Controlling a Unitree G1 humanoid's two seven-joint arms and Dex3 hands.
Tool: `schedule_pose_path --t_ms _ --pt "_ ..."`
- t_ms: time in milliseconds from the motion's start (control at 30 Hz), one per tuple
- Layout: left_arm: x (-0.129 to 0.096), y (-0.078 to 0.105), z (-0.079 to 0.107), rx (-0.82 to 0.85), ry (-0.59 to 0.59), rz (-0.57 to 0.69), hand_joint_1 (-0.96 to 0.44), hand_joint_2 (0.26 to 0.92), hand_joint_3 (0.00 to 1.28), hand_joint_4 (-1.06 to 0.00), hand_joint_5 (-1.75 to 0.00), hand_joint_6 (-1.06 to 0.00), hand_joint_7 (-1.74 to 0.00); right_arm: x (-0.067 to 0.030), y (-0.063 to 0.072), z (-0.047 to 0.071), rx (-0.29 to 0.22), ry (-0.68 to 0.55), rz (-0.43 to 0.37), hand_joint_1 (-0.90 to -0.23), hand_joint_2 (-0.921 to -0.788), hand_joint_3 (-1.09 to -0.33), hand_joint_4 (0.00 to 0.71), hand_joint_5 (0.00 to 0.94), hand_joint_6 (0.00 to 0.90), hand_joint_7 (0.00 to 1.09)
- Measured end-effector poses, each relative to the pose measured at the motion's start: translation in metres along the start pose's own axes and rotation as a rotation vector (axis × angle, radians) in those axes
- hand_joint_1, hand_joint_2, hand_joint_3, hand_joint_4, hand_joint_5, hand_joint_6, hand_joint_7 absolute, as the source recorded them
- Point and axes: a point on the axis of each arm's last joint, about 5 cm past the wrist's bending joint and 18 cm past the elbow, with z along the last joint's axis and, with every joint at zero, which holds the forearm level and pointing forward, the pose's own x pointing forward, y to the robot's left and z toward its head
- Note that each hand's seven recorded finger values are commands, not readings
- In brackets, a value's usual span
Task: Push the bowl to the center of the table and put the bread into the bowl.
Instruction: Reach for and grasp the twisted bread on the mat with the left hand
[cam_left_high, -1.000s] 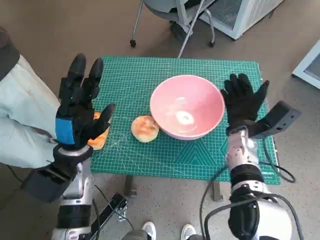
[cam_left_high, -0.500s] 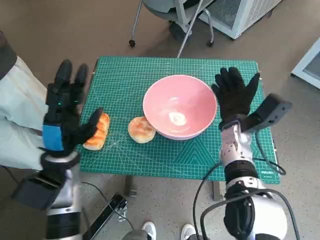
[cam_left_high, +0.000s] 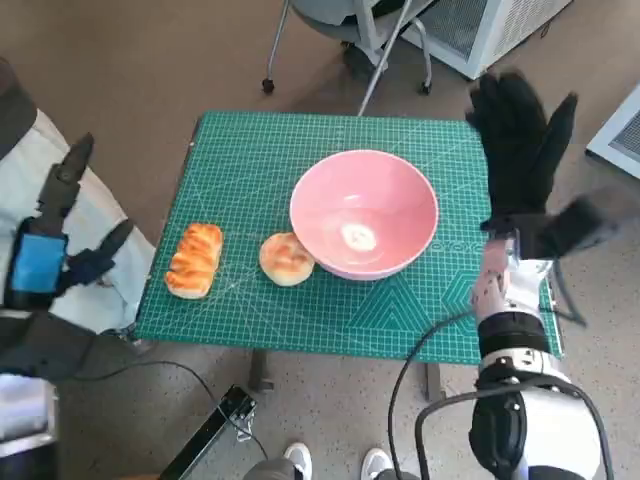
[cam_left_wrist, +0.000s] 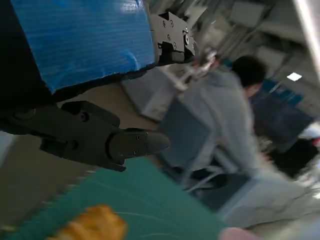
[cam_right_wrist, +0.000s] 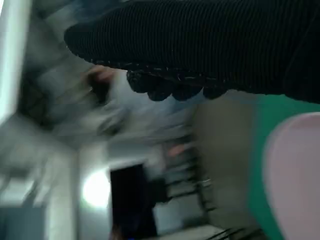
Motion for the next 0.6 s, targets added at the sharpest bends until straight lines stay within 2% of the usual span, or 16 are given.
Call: schedule_pose_path --t_ms 100,267,467,600 --pt "0.002 0.003 -0.002 0.040 0.042 -0.054 -0.45 0.921 0.27 -0.25 0.00 -0.22 -0.21 0.0018 -0.001 0.008 -0.024 -0.106 0.097 -0.594 -0.921 -0.722 0.375 0.016 0.155 0.66" --pt "0.006 0.002 -0.004 0.123 0.141 -0.161 -0.47 0.921 0.22 -0.23 0.00 -0.24 -0.19 -0.0036 -0.004 0.014 -0.055 -0.209 0.208 -0.613 -0.921 -0.697 0.369 0.008 0.126 0.69" --pt "0.016 -0.006 -0.001 0.172 0.293 -0.278 -0.49 0.921 0.16 -0.21 0.00 -0.24 -0.11 -0.0122 -0.005 0.017 -0.111 -0.288 0.244 -0.616 -0.921 -0.713 0.366 0.003 0.086 0.74" --pt "0.024 -0.016 0.004 0.204 0.388 -0.342 -0.53 0.921 0.15 -0.21 0.00 -0.24 -0.09 -0.0141 -0.003 0.019 -0.141 -0.318 0.254 -0.616 -0.921 -0.722 0.367 0.003 0.080 0.75"
